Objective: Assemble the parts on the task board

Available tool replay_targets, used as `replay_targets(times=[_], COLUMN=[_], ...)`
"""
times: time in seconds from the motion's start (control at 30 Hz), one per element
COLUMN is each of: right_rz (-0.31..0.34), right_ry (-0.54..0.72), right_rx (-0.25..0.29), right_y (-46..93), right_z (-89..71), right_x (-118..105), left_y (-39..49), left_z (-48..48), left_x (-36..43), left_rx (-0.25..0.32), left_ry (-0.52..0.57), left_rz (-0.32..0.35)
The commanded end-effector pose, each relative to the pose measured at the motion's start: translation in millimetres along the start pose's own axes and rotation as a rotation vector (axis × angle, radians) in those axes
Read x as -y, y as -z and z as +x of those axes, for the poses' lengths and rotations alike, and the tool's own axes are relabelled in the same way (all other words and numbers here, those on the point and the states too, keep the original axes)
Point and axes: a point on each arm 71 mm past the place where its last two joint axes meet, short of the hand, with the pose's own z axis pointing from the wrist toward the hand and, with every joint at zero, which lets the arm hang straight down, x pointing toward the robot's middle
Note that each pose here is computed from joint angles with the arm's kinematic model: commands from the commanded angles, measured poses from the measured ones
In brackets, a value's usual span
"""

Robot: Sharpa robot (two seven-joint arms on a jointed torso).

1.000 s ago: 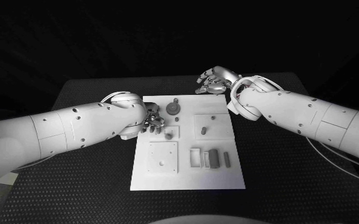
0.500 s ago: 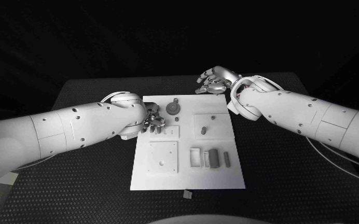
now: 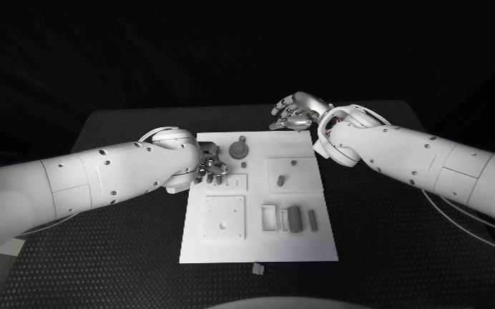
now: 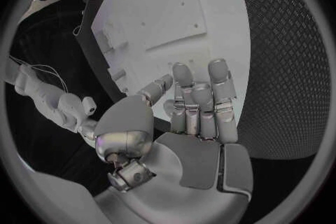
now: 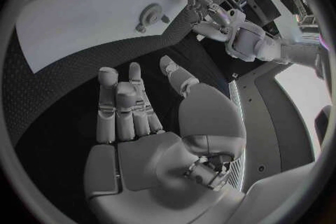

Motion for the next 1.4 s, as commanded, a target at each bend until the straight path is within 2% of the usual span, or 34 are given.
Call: replay_targets(times=[0.03,0.37,0.6,0.77,1.2,1.4], right_rz=[-0.006,-0.006,-0.007,-0.017,-0.098,-0.142], right_ry=[0.003,0.003,0.0,-0.004,-0.022,-0.022], right_rx=[-0.011,-0.012,-0.013,-0.02,-0.061,-0.129], right_y=[0.0,0.2,2.4,6.5,29.7,45.2], right_z=[1.2,1.2,1.3,2.6,11.8,30.9], right_x=[-1,0,0,1,-10,-12], left_y=[0.1,0.8,3.7,7.0,19.5,18.1], left_z=[-0.5,-1.5,-2.8,-3.7,-11.7,-22.6], left_x=[0.5,-2.3,-9.4,-17.4,-33.4,-43.5], left_rx=[0.004,0.017,0.035,0.041,0.129,0.208], left_ry=[0.017,0.04,0.113,0.169,0.368,0.464], left_rz=[0.013,0.018,0.04,0.06,0.224,0.287])
